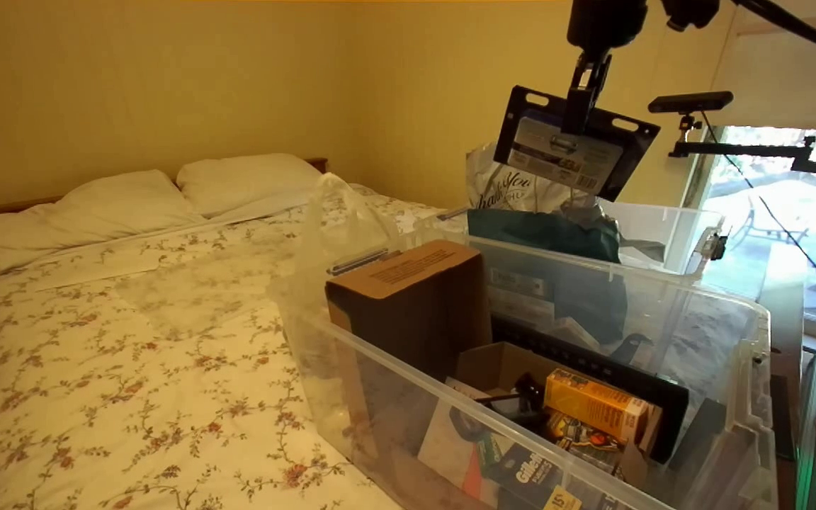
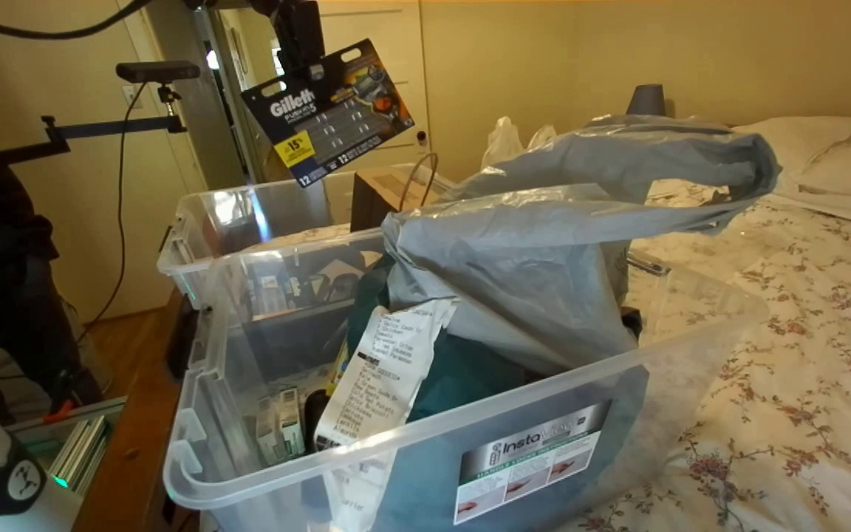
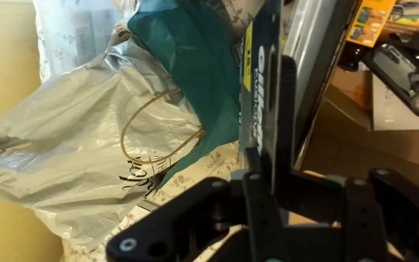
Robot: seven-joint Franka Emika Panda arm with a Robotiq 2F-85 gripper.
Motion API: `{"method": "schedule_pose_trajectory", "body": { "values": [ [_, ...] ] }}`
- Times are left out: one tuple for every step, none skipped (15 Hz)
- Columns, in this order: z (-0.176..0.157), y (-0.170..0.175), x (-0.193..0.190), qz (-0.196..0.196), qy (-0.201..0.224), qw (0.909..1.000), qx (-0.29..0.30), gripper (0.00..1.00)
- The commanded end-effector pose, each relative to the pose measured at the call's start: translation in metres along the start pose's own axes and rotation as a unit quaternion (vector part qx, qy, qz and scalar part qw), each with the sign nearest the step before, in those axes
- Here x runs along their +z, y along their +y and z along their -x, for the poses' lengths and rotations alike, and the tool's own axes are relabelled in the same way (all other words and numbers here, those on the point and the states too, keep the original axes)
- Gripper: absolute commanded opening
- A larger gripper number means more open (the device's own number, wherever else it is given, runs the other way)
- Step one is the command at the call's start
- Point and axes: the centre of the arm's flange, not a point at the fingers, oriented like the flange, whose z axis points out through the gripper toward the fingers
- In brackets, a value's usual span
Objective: Move one black pack from the container on the left to the container on the right.
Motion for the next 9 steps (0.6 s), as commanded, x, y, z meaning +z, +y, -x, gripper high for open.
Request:
{"method": "schedule_pose_trajectory", "body": {
  "values": [
    [-0.002, 0.01, 0.004, 0.001, -0.004, 0.9999, -0.013, 0.03],
    [-0.004, 0.018, 0.008, 0.002, -0.008, 0.9998, -0.019, 0.03],
    [-0.005, 0.022, 0.01, 0.002, -0.01, 0.9997, -0.022, 0.03],
    [-0.009, 0.011, 0.013, -0.013, -0.003, 0.9998, -0.017, 0.01],
    [-0.016, 0.004, 0.015, -0.028, -0.008, 0.9994, -0.017, 0.01],
    [-0.025, -0.003, 0.021, -0.026, -0.017, 0.9995, -0.011, 0.01],
    [-0.036, -0.009, 0.026, -0.033, -0.026, 0.9991, -0.002, 0.01],
    [-0.043, -0.015, 0.032, -0.025, -0.023, 0.9994, 0.006, 0.01],
    [-0.054, -0.02, 0.04, -0.02, -0.023, 0.9995, 0.008, 0.01]
  ]
}}
